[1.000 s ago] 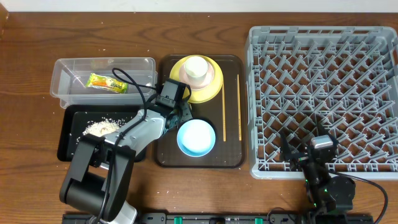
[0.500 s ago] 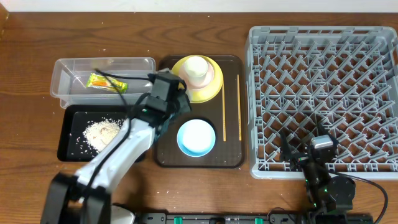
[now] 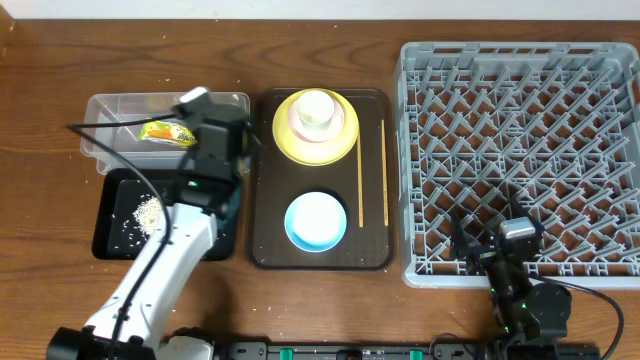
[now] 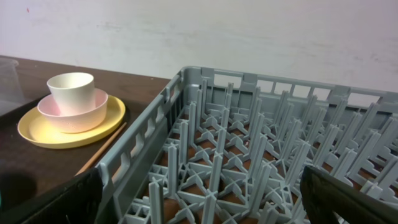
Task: Sort waste into correct bins and load items into the dishwasher rack
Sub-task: 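Drop the tissue into the clear plastic bin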
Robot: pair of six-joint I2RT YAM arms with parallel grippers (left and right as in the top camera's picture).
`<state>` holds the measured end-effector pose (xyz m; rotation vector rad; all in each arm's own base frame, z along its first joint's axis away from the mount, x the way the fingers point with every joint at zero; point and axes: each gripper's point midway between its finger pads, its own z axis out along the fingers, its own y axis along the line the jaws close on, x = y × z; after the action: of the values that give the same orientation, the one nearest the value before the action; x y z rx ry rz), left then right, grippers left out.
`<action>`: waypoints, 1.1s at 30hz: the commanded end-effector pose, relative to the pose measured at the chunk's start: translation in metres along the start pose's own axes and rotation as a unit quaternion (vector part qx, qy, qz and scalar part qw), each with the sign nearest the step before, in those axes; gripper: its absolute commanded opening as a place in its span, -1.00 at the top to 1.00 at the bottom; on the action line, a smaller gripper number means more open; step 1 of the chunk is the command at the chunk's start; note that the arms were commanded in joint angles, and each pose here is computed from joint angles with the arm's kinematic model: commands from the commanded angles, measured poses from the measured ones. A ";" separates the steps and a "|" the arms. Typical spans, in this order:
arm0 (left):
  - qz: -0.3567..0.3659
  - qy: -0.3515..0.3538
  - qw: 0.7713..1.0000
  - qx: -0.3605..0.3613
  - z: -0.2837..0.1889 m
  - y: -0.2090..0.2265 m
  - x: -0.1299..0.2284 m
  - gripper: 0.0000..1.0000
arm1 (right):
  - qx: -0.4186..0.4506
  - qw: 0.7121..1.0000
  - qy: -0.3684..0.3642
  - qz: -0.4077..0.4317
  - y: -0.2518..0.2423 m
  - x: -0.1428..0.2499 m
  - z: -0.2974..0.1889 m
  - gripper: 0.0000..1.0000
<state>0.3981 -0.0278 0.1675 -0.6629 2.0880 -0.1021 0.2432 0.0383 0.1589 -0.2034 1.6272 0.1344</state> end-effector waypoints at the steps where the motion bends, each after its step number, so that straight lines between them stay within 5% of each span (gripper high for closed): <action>1: -0.015 -0.016 1.000 -0.019 0.011 0.018 -0.018 0.87 | -0.002 1.000 0.002 -0.006 0.001 0.001 0.000 -0.99; 12: -0.066 0.050 0.996 0.014 0.055 0.048 -0.009 0.79 | -0.002 1.000 0.002 -0.006 0.001 0.001 0.000 -0.97; 15: -0.066 0.061 0.996 0.021 0.057 0.049 -0.006 0.66 | -0.002 1.000 0.002 -0.006 0.001 0.001 0.000 -0.98; 19: -0.051 0.057 0.997 0.024 0.057 0.048 -0.009 0.08 | -0.002 1.000 0.002 -0.006 0.001 0.001 0.000 -0.98; 23: -0.035 0.053 0.998 0.027 0.056 0.045 -0.014 -0.08 | -0.002 1.000 0.002 -0.006 0.001 0.001 0.000 -0.98; 28: -0.036 0.071 0.996 0.050 0.044 0.031 -0.022 -0.09 | -0.002 1.000 0.002 -0.006 0.001 0.001 0.000 -0.98; 33: -0.040 0.152 0.981 0.115 0.014 0.007 0.000 0.17 | -0.002 1.000 0.002 -0.006 0.001 0.001 0.000 -0.99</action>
<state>0.4098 0.0057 0.1314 -0.7102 2.2904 -0.3445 0.2432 0.0383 0.1590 -0.2034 1.6268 0.1344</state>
